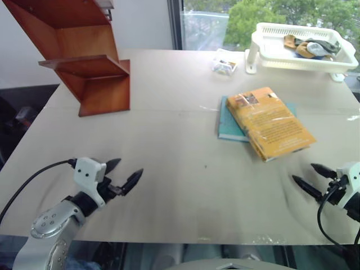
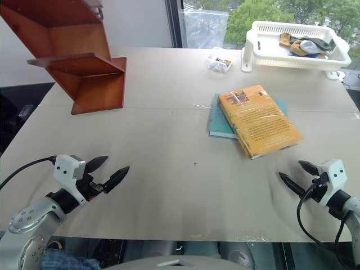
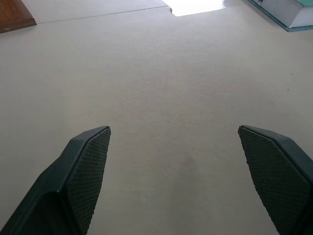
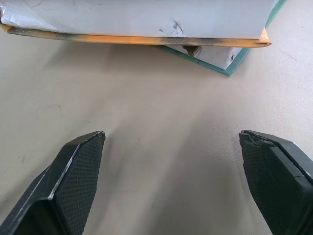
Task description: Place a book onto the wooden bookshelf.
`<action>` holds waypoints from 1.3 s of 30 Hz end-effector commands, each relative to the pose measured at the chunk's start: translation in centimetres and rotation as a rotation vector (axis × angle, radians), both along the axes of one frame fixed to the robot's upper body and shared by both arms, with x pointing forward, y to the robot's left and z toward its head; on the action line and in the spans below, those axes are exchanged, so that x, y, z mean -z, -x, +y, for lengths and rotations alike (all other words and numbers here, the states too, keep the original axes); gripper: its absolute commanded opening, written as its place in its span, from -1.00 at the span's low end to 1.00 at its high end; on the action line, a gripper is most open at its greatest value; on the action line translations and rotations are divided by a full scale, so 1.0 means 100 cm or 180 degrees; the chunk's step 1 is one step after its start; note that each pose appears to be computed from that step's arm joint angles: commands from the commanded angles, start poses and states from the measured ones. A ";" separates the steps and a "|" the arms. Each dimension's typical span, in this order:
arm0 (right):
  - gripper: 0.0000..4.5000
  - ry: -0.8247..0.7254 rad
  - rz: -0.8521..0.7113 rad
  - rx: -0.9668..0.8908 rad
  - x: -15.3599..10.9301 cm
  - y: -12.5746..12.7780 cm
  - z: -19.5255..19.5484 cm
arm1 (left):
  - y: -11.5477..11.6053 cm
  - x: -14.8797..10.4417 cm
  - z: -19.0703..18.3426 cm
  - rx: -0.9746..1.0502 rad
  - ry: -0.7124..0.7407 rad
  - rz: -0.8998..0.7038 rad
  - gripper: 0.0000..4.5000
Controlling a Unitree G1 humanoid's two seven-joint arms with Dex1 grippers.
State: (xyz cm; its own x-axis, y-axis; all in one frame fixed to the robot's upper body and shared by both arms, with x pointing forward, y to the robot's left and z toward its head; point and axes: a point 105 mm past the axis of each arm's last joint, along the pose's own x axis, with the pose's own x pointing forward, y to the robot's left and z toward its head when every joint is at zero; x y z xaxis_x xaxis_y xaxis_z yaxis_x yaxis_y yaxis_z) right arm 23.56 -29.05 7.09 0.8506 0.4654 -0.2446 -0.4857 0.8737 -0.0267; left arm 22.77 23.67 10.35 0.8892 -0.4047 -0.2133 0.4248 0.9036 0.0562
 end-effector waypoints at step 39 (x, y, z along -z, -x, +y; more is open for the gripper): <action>1.00 0.0414 -0.0670 0.1320 -0.081 -0.078 -0.097 | 0.013 -0.099 -0.012 0.1415 -0.0046 -0.0314 0.95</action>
State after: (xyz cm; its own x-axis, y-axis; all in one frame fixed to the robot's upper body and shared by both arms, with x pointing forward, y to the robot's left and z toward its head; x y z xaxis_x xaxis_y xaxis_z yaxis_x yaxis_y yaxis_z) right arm 30.91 -36.90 12.85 0.9791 0.1422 -0.1457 -0.1704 0.9640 -0.2043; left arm 22.23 22.87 18.52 0.7003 -0.6957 -0.1602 0.7133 0.6912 0.1162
